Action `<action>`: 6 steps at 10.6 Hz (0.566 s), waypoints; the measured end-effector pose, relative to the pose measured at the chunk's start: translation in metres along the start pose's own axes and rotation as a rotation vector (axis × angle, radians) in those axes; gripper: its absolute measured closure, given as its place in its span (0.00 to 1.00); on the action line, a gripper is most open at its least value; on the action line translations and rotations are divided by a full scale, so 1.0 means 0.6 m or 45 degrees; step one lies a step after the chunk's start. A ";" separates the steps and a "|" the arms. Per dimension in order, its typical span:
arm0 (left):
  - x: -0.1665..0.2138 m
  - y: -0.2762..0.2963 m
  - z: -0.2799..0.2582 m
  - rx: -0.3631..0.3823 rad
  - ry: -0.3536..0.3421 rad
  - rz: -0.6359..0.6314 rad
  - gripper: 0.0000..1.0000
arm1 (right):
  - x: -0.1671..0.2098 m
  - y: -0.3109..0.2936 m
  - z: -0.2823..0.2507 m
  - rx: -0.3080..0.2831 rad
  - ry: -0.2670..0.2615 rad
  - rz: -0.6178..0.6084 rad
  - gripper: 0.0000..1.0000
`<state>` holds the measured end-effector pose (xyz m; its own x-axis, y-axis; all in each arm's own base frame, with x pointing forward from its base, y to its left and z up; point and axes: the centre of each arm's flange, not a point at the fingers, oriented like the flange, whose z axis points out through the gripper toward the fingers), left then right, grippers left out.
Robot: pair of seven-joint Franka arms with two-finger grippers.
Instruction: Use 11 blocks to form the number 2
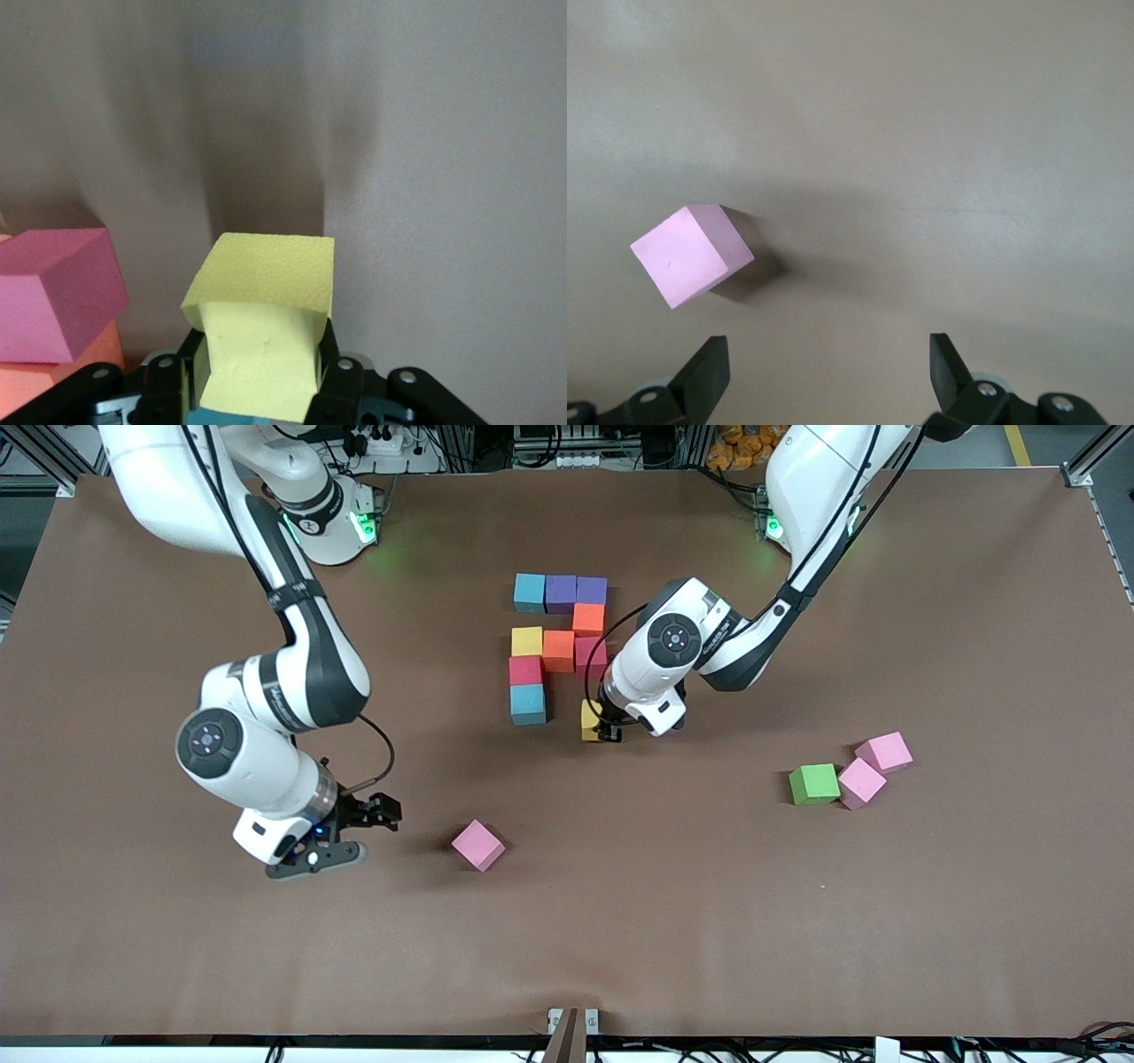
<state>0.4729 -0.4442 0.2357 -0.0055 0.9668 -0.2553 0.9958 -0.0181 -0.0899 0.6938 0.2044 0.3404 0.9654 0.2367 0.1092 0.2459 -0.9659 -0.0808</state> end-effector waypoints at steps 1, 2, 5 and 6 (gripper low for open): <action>-0.003 -0.003 0.005 -0.004 -0.007 -0.016 0.51 | 0.009 -0.013 0.002 0.009 0.012 -0.018 0.00; -0.007 -0.007 0.013 -0.003 -0.011 -0.035 0.51 | 0.019 -0.027 -0.003 0.017 0.038 -0.033 0.00; -0.024 -0.026 0.035 0.008 -0.014 -0.037 0.51 | 0.035 -0.057 -0.013 0.035 0.135 -0.064 0.00; -0.030 -0.033 0.040 0.013 -0.013 -0.030 0.51 | 0.036 -0.065 -0.004 0.036 0.141 -0.089 0.00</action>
<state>0.4512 -0.4672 0.2188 -0.0298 0.9645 -0.2625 0.9944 0.0019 -0.1056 0.7048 0.2470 0.3483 0.9307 0.2887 0.2244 0.3161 -0.9437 -0.0972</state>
